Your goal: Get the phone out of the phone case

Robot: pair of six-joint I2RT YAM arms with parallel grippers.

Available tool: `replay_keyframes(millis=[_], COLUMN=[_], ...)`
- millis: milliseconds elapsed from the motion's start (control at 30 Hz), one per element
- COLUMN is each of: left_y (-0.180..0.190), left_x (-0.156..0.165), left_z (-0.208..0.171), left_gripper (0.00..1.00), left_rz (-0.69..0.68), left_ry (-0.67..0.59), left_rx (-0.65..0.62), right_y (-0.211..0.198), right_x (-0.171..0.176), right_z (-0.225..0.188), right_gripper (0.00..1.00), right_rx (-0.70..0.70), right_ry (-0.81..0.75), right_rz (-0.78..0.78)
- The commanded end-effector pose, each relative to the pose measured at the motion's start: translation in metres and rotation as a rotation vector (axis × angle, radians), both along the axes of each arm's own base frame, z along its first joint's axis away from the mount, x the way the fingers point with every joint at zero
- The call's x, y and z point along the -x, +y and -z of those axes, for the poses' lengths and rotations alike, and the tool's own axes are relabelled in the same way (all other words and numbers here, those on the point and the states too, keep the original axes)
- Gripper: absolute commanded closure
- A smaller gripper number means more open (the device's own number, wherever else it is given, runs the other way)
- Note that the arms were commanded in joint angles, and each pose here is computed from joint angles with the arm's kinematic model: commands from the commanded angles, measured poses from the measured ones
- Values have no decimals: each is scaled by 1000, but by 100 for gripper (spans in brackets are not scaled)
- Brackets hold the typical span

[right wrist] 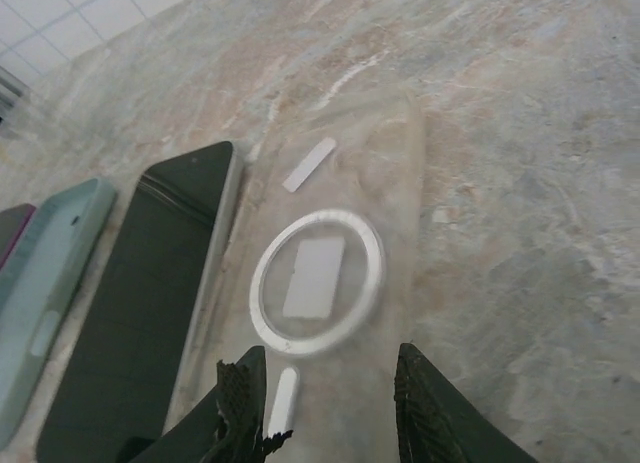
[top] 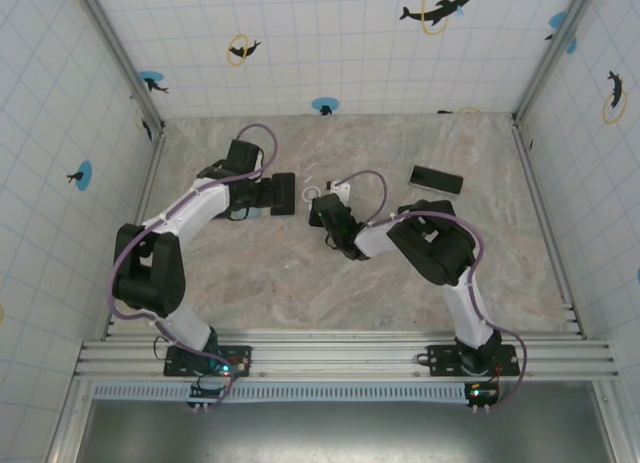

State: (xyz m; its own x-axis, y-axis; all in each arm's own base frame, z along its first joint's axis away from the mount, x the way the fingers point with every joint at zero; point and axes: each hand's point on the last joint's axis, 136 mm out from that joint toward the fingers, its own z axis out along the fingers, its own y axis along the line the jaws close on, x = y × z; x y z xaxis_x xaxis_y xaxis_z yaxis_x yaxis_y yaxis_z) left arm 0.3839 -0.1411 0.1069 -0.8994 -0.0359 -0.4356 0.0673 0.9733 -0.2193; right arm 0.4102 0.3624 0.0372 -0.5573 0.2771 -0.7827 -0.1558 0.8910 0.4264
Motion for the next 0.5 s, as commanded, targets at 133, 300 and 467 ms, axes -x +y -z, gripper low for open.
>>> replay_keyframes(millis=[133,300,467], left_y=[1,0,-1], left_x=[4,1,0], left_z=[6,7,8], left_gripper=[2,2,3], left_rz=[-9,-4,-1], left_ry=[32,35,40], left_rx=[12,12,13], right_y=[-5,0,1], right_x=[-4,-5,-7], right_z=[3,11,20], right_gripper=[66,68,69], right_rx=[67,88,84], right_ry=[5,15,41], right_rz=[-84,-135,-155])
